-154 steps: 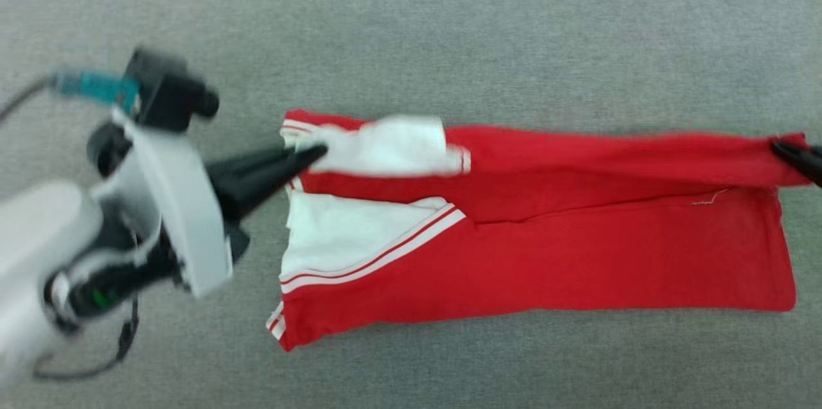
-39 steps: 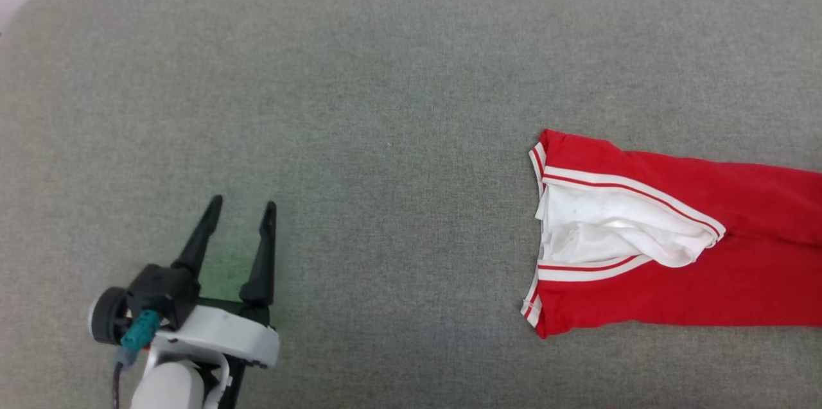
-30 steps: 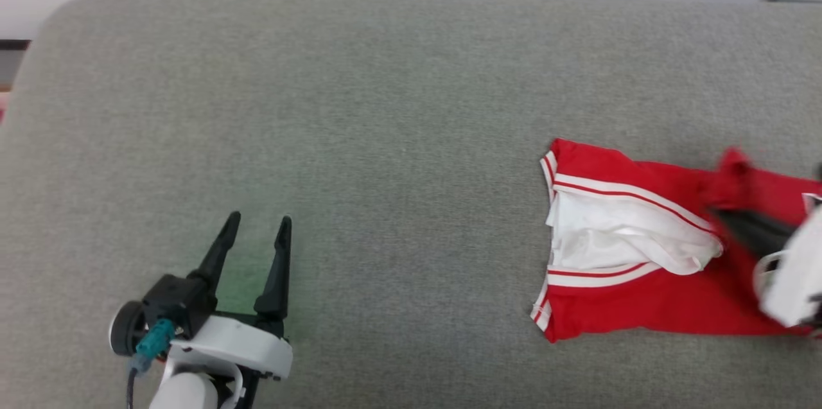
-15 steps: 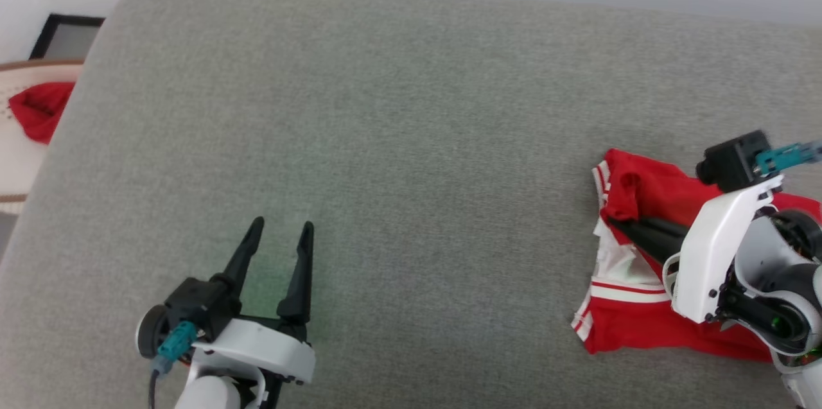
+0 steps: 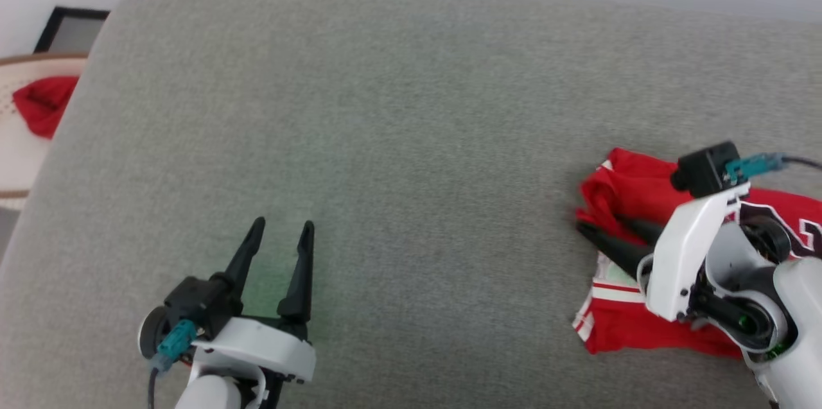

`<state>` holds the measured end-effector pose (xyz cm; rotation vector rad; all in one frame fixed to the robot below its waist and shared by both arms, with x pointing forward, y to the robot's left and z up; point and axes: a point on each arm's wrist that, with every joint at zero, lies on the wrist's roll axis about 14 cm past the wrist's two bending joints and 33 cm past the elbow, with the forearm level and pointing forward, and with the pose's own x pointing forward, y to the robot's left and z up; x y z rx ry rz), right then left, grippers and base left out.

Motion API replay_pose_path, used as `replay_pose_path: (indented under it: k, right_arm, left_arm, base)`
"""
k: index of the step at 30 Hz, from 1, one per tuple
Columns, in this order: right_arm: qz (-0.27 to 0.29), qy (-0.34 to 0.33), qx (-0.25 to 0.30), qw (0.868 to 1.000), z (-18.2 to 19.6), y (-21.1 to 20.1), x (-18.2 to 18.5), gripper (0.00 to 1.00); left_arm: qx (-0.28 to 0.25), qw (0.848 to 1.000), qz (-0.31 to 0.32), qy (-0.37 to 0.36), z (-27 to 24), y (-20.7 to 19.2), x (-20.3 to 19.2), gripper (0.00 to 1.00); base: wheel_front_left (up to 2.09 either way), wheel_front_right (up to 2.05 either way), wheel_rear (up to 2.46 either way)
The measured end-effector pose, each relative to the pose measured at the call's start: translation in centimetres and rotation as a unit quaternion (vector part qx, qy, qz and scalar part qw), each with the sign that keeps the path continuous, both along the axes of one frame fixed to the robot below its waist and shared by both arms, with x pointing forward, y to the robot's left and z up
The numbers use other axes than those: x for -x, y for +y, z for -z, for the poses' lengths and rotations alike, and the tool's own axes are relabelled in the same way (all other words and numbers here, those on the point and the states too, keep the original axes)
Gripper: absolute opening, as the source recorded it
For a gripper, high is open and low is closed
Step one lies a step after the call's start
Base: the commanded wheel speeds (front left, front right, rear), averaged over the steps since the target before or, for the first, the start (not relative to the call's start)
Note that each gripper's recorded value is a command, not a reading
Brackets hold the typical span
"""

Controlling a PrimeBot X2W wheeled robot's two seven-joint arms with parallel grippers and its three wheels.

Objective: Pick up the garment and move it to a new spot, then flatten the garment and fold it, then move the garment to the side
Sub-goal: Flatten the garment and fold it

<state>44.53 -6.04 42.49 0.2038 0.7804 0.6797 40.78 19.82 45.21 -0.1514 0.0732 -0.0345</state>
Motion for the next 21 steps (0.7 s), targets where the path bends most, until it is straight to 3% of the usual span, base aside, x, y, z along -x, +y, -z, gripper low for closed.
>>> replay_pose_path:
  k: [5,11,16,21]
  right_arm:
    - [0.026,-0.042,-0.032,0.998,-3.4,-0.8,-0.8,1.00]
    - [0.087,-0.115,-0.043,0.989,-7.0,-4.9,-2.0,1.00]
    - [0.161,-0.169,-0.032,0.972,-7.6,-9.7,-2.3,1.00]
    - [0.237,-0.225,-0.022,0.945,-7.1,-13.9,-1.6,1.00]
  left_arm:
    - [0.003,1.000,0.016,-0.006,-0.4,-0.9,-0.1,1.00]
    - [0.010,0.998,0.055,-0.015,-1.0,-3.5,-0.7,1.00]
    - [0.011,0.997,0.078,-0.016,-1.1,-4.8,-1.2,1.00]
    - [0.011,0.996,0.092,-0.022,-1.5,-5.5,-1.4,1.00]
  base:
    - [0.00,0.00,0.00]
    - [0.00,0.00,0.00]
    - [0.00,0.00,0.00]
    - [0.00,0.00,0.00]
